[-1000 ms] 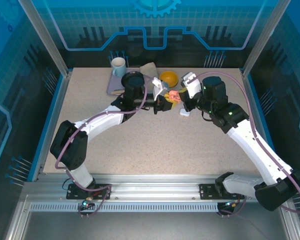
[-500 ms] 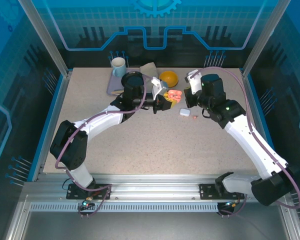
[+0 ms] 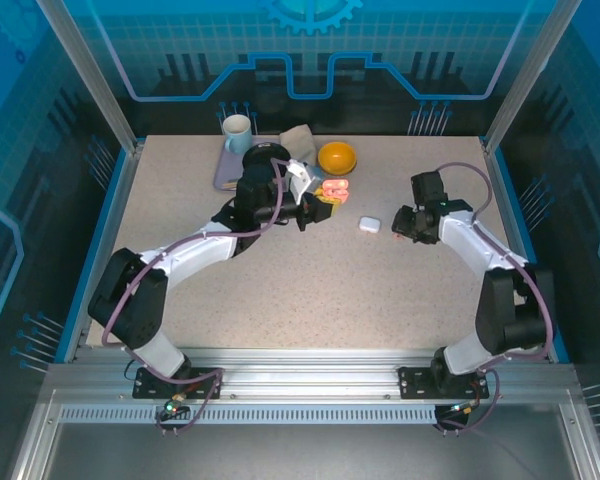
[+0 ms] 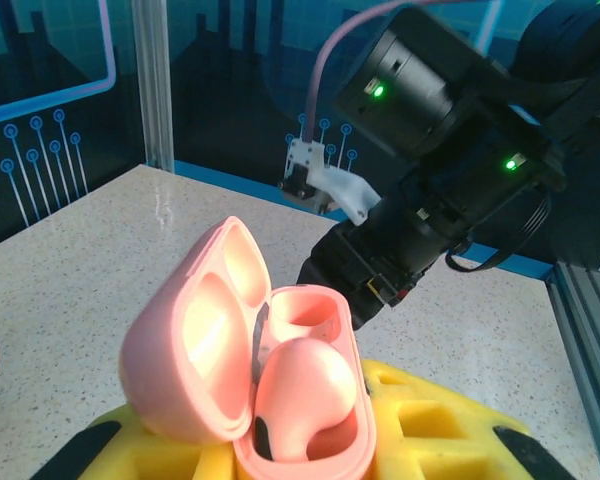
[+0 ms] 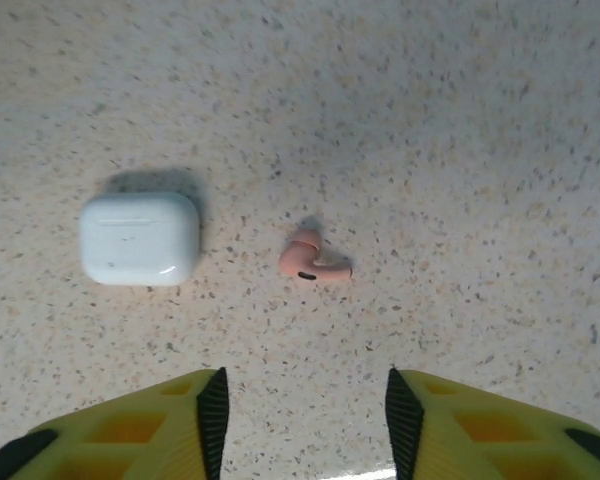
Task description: Insert the wireless bluetooth earbuds into the charging case
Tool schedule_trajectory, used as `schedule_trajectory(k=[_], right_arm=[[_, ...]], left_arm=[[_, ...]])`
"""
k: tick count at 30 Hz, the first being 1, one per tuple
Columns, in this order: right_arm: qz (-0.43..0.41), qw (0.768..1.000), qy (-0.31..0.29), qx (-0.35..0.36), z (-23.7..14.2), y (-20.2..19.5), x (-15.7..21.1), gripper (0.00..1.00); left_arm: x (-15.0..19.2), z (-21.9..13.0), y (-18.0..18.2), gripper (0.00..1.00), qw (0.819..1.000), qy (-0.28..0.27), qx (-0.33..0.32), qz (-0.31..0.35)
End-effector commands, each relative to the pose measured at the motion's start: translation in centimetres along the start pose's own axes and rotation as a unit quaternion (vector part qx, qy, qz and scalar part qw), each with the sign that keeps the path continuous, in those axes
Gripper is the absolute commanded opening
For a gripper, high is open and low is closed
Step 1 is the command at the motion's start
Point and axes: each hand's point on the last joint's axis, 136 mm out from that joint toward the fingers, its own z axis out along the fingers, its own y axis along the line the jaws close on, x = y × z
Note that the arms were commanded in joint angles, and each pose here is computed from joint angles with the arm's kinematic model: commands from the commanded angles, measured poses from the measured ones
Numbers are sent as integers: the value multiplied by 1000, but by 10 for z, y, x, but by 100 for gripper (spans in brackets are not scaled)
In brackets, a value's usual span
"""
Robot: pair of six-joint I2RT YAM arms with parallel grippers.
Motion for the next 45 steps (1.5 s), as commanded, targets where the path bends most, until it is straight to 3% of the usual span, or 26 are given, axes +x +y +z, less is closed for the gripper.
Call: schedule_trajectory(k=[1, 9, 19, 23, 27, 31, 33, 37, 45], right_arm=[[24, 1000, 7, 5, 15, 5, -13, 51], [24, 999, 26, -1, 53, 14, -27, 51], [11, 998, 62, -26, 94, 16, -8, 46], [16, 994, 64, -88, 77, 33, 6, 39], [0, 981, 80, -175, 30, 69, 36, 34], [-21, 988, 18, -152, -18, 67, 45, 37], [-10, 996, -2, -92, -21, 45, 42, 41], [16, 1000, 8, -18, -4, 22, 39, 52], [-11, 999, 38, 9, 50, 34, 29, 50]], left_arm=[[-18, -9, 1, 0, 999, -32, -21, 9], [-14, -13, 1, 0, 999, -32, -23, 3], [-12, -15, 5, 0, 999, -31, -32, -2], [-9, -15, 5, 0, 999, -27, -35, -2], [-6, -16, 6, 0, 999, -24, -37, -1], [-3, -16, 7, 0, 999, -23, -38, -4], [-3, -16, 7, 0, 999, -23, -39, -4], [-4, -17, 6, 0, 999, -22, -39, -4], [-4, -26, 5, 0, 999, -20, -46, -2]])
